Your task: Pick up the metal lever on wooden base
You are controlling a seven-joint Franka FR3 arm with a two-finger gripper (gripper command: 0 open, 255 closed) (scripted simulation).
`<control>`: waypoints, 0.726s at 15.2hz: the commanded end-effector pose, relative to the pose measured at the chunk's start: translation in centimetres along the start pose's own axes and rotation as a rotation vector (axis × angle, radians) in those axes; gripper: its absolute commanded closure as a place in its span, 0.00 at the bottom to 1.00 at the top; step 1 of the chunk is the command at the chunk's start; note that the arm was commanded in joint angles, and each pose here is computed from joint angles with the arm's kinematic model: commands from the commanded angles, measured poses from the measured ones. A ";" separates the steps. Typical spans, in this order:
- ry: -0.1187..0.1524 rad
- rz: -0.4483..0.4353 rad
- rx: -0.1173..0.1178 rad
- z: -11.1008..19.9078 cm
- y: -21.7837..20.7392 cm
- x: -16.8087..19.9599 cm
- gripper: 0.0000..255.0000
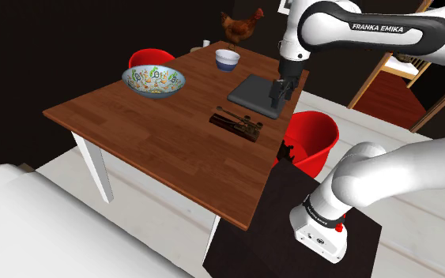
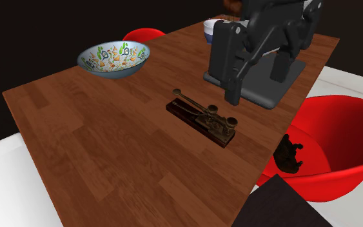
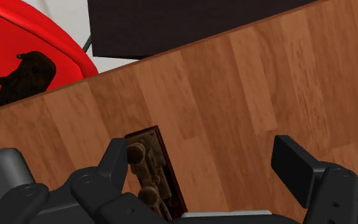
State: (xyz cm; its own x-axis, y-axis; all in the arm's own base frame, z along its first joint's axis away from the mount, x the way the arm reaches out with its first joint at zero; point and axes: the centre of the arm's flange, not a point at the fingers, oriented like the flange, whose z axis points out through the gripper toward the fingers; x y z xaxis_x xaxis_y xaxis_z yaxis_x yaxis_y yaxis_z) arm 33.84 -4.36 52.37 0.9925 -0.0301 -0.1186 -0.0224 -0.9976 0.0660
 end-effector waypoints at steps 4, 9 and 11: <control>0.023 -0.035 0.009 4.5 1.4 4.5 0.00; 0.043 -0.070 0.018 8.6 2.8 9.2 0.00; 0.051 -0.084 0.021 10.2 3.3 11.1 0.00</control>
State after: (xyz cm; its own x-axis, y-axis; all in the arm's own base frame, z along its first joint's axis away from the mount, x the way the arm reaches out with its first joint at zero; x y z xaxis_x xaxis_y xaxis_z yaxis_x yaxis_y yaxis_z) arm 42.49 -8.54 42.30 0.9958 0.0487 -0.0772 0.0517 -0.9979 0.0377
